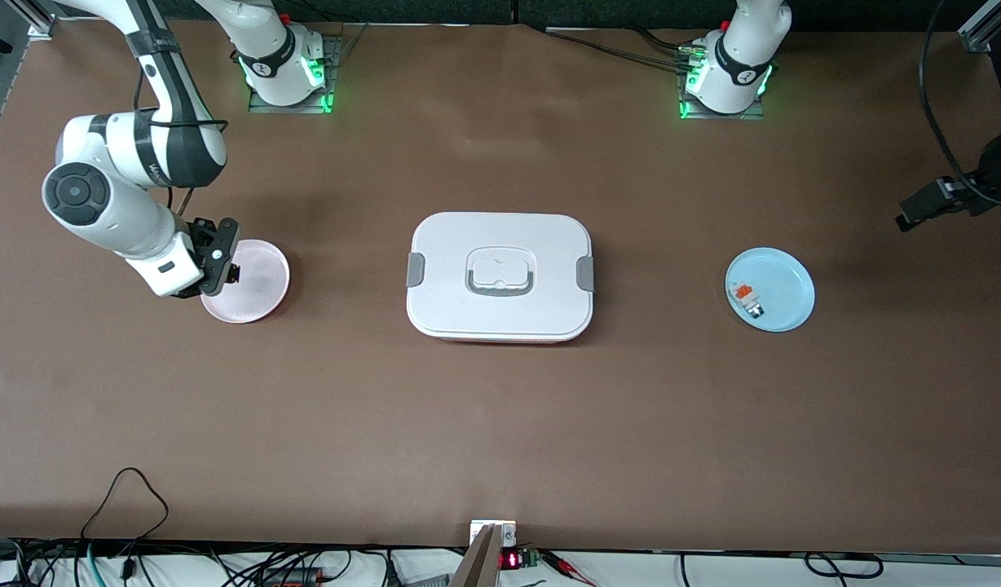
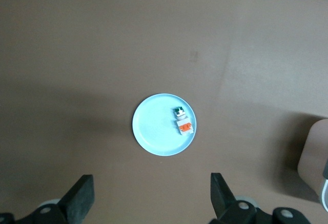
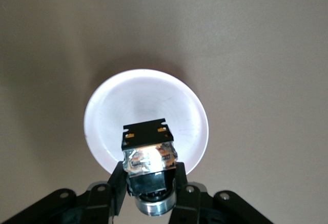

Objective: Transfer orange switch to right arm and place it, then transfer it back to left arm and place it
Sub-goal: 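Lower the switch onto the white plate with the right gripper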

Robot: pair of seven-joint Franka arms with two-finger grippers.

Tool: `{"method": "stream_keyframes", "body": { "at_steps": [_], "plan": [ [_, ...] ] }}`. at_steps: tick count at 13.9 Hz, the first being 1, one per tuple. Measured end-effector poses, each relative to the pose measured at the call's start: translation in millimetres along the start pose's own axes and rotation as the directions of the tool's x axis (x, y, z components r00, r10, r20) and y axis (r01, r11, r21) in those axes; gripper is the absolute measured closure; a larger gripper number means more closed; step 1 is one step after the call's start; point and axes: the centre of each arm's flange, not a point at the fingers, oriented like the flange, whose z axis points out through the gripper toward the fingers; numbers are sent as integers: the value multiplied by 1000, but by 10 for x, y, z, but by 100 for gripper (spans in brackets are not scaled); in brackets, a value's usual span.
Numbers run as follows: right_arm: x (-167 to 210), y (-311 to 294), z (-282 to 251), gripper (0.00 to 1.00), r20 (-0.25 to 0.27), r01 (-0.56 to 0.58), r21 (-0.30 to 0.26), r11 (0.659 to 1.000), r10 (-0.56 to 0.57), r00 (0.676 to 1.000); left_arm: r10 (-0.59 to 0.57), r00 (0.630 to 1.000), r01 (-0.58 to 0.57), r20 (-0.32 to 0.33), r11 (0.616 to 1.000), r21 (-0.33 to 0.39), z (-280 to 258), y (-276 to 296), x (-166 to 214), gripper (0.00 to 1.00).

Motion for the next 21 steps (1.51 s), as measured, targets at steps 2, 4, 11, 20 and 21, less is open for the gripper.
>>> {"method": "stream_keyframes", "body": {
  "at_steps": [2, 4, 11, 20, 21],
  "plan": [
    [-93, -78, 221, 59, 7, 18, -14, 1000, -18, 1000, -15, 1000, 15, 11, 1000, 1, -4, -79, 1, 0],
    [-178, -139, 396, 59, 8, 38, -7, 999, -38, 999, -24, 1000, 24, 16, 1000, 2, -2, -137, 14, 0],
    [-205, -114, 954, 59, -32, 52, -8, 999, -52, 998, 74, 997, -74, 21, 997, 1, -105, -132, 3, 0],
    [-142, -351, 1290, 59, -71, 63, -53, 997, -66, 995, 121, 992, -121, 35, 993, 1, -74, -25, -5, 0],
    [-162, -380, 1315, 54, -70, 60, -46, 997, -63, 996, 122, 992, -123, 36, 992, 1, -74, -25, -7, 0]
  ]
}}
